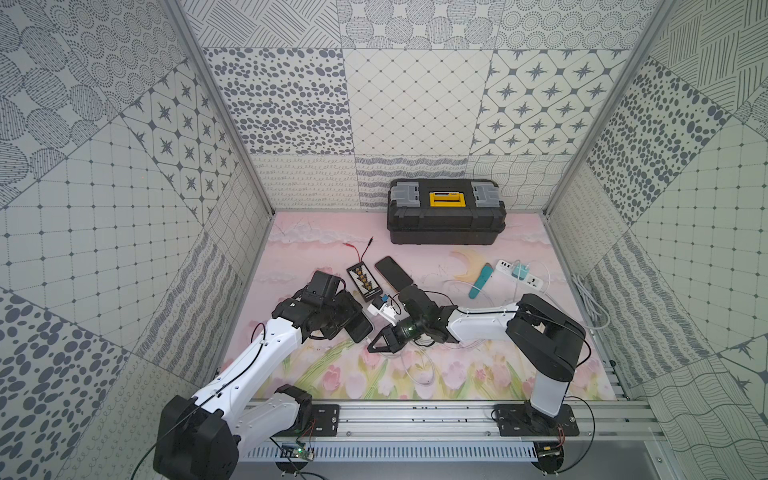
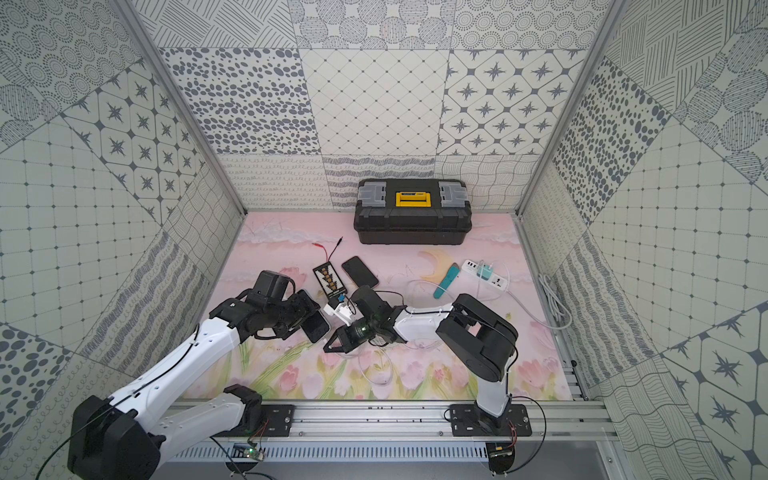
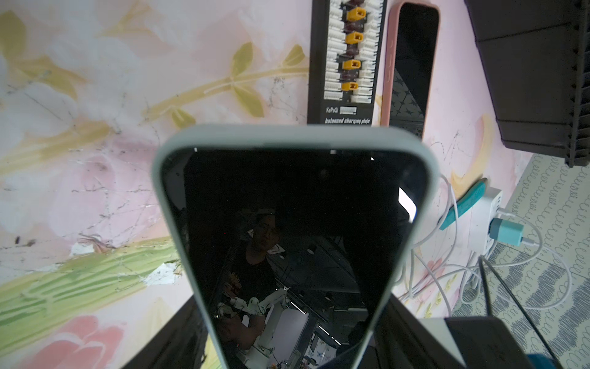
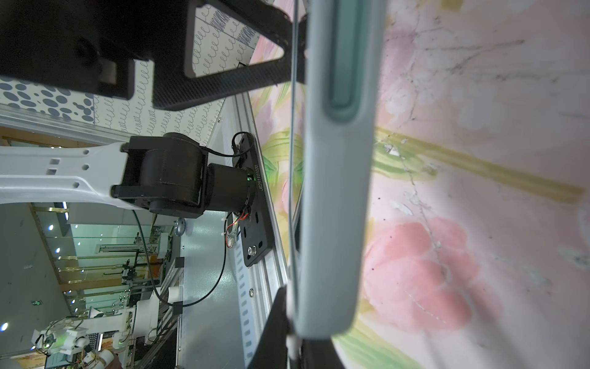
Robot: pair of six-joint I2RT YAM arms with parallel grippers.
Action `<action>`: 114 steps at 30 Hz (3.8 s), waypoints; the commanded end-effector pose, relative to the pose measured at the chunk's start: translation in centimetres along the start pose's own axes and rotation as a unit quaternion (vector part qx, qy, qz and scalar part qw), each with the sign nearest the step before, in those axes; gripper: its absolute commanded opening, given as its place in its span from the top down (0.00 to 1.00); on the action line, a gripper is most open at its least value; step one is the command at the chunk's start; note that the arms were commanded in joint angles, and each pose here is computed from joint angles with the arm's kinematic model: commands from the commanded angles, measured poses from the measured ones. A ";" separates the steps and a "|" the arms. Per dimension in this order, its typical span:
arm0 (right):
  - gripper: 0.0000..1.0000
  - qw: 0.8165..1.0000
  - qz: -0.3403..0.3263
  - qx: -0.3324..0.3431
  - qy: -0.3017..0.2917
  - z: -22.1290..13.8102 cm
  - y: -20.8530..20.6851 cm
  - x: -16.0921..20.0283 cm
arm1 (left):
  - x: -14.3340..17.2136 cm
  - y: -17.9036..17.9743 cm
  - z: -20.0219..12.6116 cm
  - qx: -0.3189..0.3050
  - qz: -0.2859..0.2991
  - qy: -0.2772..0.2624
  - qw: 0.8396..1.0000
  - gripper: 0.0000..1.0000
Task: Plug the charging cable into the phone
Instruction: Insert the charging cable into the phone.
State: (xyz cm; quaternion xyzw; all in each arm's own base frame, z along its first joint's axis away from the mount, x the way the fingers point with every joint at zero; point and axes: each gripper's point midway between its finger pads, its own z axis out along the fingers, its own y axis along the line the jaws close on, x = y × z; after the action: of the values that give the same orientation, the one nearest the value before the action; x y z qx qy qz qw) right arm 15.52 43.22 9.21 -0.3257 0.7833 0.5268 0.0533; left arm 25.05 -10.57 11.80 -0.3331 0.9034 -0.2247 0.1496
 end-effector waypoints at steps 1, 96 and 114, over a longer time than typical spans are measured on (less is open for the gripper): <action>1.00 0.998 -0.045 -0.017 -0.041 0.0 1.4 -3.0 | 1.3 -1.4 -0.4 0.039 -0.002 0.033 0.999 0.89; 1.00 0.992 -0.097 0.020 -0.078 -2.0 -0.4 -5.8 | 6.8 -0.8 0.3 0.048 -0.030 0.190 0.980 0.90; 1.00 0.990 -0.103 0.019 -0.099 -2.7 -0.5 -7.3 | 7.3 -0.6 0.8 0.053 -0.036 0.207 0.976 0.90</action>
State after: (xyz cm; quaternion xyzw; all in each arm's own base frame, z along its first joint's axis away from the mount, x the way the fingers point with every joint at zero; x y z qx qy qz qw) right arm 16.67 41.40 7.88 -0.3351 0.7927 0.5077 0.0403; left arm 25.01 -12.76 10.13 -0.3250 0.8984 -0.2743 0.1100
